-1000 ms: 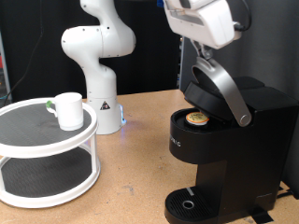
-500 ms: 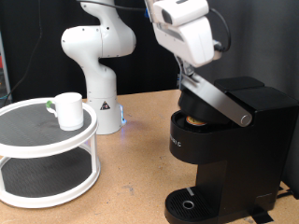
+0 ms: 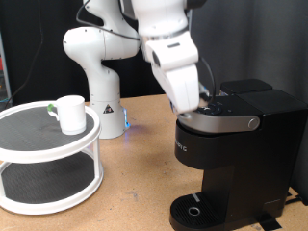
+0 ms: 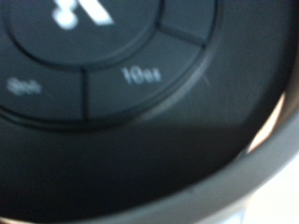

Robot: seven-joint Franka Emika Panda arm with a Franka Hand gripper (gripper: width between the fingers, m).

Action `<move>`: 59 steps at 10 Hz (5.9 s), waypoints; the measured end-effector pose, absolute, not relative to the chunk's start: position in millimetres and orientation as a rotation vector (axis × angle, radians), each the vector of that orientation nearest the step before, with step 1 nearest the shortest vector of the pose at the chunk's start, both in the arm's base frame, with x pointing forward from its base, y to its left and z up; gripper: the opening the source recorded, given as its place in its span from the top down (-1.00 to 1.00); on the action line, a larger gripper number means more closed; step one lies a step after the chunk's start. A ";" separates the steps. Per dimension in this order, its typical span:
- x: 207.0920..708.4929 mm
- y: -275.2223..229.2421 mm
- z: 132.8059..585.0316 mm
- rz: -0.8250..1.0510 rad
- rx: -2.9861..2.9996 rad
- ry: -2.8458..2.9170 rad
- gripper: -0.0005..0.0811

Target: Make a cup of coffee with the keurig machine

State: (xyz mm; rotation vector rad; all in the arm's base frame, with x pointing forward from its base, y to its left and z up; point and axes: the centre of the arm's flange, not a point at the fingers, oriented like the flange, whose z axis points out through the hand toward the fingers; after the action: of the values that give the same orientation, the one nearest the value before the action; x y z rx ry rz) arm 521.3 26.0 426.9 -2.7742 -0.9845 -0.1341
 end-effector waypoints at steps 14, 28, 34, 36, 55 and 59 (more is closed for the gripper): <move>523.2 11.4 429.1 -0.285 -2.561 -1.041 0.98; 520.4 27.4 420.8 -0.127 -2.674 -1.062 0.98; 521.5 30.2 424.3 -0.193 -2.599 -1.044 0.98; 519.9 30.7 431.9 -0.210 -2.567 -1.057 0.98; 455.7 -22.5 477.5 -0.319 -2.356 -1.092 0.98; 418.0 -44.3 476.0 -0.234 -2.309 -1.106 0.98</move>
State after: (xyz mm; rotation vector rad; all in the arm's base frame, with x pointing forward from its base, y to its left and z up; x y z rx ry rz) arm 418.0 -44.3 476.0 -2.3091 -1.1064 -0.2344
